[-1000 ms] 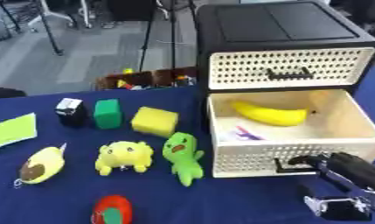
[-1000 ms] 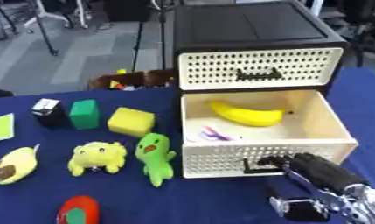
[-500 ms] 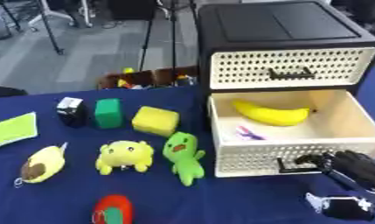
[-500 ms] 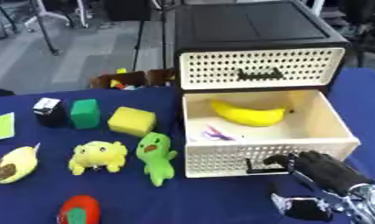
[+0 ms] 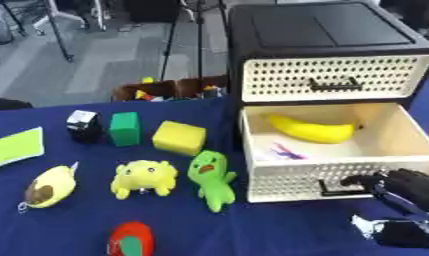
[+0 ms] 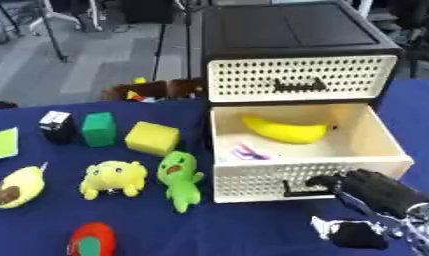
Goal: Pick up objects from table and place into drawer.
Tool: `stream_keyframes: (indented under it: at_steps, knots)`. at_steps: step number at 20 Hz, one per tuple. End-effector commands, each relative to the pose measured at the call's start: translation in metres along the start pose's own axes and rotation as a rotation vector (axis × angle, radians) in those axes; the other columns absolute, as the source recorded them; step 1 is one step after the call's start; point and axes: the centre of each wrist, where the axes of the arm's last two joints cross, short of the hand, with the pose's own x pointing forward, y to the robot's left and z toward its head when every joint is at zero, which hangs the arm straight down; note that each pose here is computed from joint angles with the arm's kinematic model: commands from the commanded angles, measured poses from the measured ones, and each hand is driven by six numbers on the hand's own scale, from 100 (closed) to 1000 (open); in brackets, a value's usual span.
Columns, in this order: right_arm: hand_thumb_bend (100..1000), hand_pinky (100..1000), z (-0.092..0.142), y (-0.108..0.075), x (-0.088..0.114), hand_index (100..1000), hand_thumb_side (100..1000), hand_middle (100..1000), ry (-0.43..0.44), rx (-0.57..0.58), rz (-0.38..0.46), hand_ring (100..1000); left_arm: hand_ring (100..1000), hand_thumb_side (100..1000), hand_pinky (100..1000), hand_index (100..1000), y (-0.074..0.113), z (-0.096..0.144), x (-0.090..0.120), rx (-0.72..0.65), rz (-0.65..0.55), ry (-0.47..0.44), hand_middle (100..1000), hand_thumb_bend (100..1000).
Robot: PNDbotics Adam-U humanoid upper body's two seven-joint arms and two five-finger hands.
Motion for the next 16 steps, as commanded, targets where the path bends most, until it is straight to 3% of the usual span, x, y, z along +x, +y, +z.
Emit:
stream_keyframes:
  at_steps: [1,11,16]
  knots:
    - [100,100,0.002,-0.016,-0.007,1000,763,282,-0.001,-0.052,0.038,231,742,801,481,895,0.003,-0.005,0.003,0.005,-0.004,-0.019,721,188]
    - [100,100,0.006,-0.017,-0.012,1000,804,290,-0.004,-0.106,0.050,232,742,799,481,893,0.004,-0.005,0.002,0.007,-0.010,-0.018,721,184]
    - [100,100,0.007,-0.034,-0.018,1000,809,290,-0.026,-0.254,0.049,221,743,798,480,893,0.004,-0.004,0.002,0.009,-0.014,-0.017,722,183]
